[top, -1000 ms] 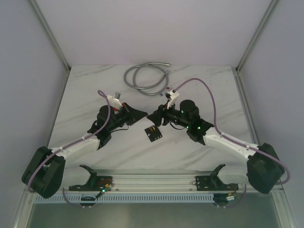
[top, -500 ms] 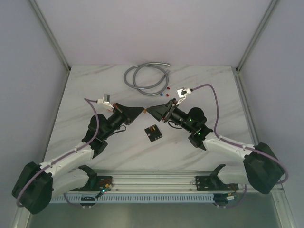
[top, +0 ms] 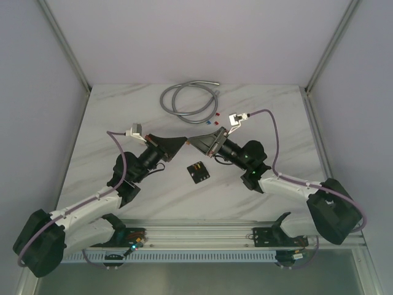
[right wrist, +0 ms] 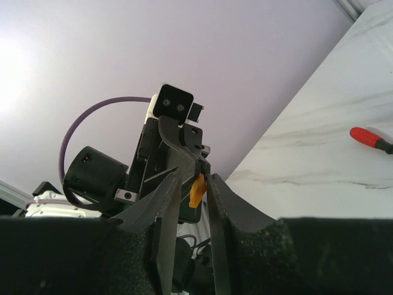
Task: Snap on the fuse box
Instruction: Pick up the fuse from the center of the board.
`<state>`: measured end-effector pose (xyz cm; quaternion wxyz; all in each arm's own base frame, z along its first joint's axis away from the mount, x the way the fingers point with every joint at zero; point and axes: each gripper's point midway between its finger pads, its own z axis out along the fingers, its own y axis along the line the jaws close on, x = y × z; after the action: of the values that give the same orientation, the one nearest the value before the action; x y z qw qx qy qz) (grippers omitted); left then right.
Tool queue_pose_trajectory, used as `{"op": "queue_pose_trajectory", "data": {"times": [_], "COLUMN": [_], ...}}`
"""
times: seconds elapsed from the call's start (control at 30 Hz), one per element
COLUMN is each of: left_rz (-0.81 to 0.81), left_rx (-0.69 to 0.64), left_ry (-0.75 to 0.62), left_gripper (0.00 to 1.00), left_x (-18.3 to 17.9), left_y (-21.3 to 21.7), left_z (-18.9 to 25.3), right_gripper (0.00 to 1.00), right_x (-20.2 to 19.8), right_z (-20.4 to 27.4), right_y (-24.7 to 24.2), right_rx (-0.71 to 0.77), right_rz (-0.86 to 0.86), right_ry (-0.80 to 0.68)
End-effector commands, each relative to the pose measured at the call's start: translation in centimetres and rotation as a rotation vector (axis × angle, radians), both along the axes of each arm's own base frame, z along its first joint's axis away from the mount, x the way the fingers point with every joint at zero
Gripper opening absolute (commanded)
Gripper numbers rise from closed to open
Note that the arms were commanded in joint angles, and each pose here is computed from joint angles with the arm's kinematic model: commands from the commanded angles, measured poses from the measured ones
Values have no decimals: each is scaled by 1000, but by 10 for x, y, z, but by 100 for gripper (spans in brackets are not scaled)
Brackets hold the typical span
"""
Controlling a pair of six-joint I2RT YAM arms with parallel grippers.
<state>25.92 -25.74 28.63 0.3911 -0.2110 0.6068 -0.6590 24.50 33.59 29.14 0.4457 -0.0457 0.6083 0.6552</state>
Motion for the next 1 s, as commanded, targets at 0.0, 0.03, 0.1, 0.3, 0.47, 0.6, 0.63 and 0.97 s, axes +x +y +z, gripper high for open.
{"op": "queue_pose_trajectory", "data": {"times": [0.0,0.03,0.1,0.3,0.47,0.6,0.63,0.97], "left_rz": [39,42,48,55,44,47,53,166], "left_rx": [-80,-81,-82,-92,-86,-49,-31,251], "left_ry": [-42,-42,-40,-41,-37,-20,-14,51], "left_gripper": [0,0,0,0,0,2,5,46], "left_x": [-2,-2,-2,-3,-4,-1,0,12], "left_y": [9,9,10,10,7,5,5,28], "left_z": [18,18,18,18,16,6,2,-55], "right_gripper": [29,29,26,21,10,0,0,0], "right_x": [-10,-10,-12,-14,-15,-17,-16,14], "right_z": [10,9,9,10,11,10,8,-46], "right_y": [0,0,1,4,4,5,6,-8], "right_rx": [53,54,59,73,74,52,36,-288], "right_rz": [38,42,51,75,77,91,94,37], "right_ry": [-26,-25,-26,-23,-25,-41,-42,68]}}
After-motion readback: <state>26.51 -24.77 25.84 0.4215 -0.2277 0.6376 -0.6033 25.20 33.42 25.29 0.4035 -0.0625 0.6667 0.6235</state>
